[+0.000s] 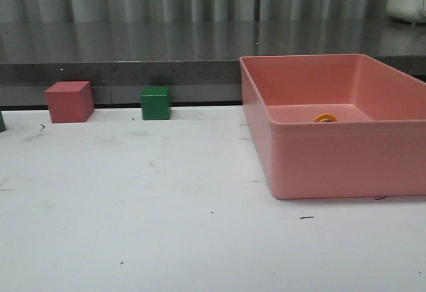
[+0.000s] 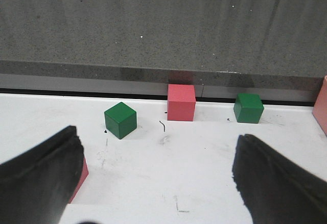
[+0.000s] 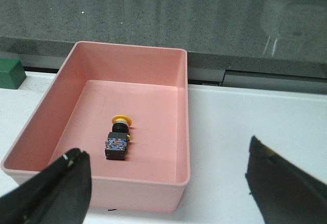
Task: Place and stand button with both arms
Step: 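Move the right gripper above the yellow push button in the pink bin, then lower the right gripper into the bin and close on the button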
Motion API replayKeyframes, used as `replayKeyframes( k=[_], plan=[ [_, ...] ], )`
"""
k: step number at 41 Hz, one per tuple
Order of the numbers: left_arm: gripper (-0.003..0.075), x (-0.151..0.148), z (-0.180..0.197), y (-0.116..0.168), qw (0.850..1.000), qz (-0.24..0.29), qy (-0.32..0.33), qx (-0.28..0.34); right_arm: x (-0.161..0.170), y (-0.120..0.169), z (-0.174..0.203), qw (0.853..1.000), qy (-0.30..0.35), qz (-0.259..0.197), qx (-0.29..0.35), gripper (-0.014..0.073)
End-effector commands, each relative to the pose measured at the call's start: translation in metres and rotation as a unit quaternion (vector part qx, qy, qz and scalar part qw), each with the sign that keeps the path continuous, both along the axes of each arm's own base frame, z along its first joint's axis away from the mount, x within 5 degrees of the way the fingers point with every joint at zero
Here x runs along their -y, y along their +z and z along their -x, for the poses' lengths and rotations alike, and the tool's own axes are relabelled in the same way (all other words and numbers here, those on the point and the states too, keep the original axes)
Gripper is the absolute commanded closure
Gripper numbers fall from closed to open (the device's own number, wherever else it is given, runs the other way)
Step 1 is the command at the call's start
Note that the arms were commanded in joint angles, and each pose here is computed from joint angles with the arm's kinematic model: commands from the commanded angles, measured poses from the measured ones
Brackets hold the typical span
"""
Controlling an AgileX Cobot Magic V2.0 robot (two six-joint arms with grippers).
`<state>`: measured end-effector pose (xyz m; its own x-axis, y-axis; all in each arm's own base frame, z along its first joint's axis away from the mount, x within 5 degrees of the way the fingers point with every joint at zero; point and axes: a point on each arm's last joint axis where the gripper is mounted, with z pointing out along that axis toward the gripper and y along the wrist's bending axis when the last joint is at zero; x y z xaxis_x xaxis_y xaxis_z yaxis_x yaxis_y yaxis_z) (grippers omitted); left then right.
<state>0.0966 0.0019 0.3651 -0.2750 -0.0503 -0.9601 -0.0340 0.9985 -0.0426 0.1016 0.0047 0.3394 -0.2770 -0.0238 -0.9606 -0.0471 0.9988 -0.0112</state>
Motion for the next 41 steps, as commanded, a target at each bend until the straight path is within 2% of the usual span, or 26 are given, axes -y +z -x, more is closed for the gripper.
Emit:
replayKeyframes(
  k=[1,8,13,20,28,35,41],
  plan=[
    [0.0137,0.0,-0.002,0.016,0.999,0.005,-0.001,0.047,-0.001,0.019,-0.005,0.999,0.002,0.001,0.046,-0.004],
    [0.0137,0.0,-0.002,0.016,0.999,0.005,-0.001,0.047,-0.003,0.029,-0.022,0.999,0.005,-0.008,-0.048,-0.004],
    [0.0137,0.0,-0.002,0.016,0.999,0.005,-0.001,0.047,-0.008,0.037,-0.043,0.992,0.015,-0.025,-0.121,-0.004],
    [0.0137,0.0,-0.002,0.016,0.999,0.005,-0.001,0.047,-0.023,0.039,-0.079,0.983,0.047,-0.016,-0.179,-0.004],
    [0.0137,0.0,-0.002,0.016,0.999,0.005,-0.001,0.047,-0.049,0.028,-0.126,0.969,0.085,-0.001,-0.233,-0.004],
    [0.0137,0.0,-0.002,0.016,0.999,0.005,-0.001,0.047,-0.062,0.011,-0.169,0.948,0.089,0.011,-0.306,-0.004],
    [0.0137,0.0,-0.002,0.016,0.999,0.005,-0.001,0.047,-0.071,-0.002,-0.209,0.935,0.086,0.022,-0.344,-0.004]
  ],
)
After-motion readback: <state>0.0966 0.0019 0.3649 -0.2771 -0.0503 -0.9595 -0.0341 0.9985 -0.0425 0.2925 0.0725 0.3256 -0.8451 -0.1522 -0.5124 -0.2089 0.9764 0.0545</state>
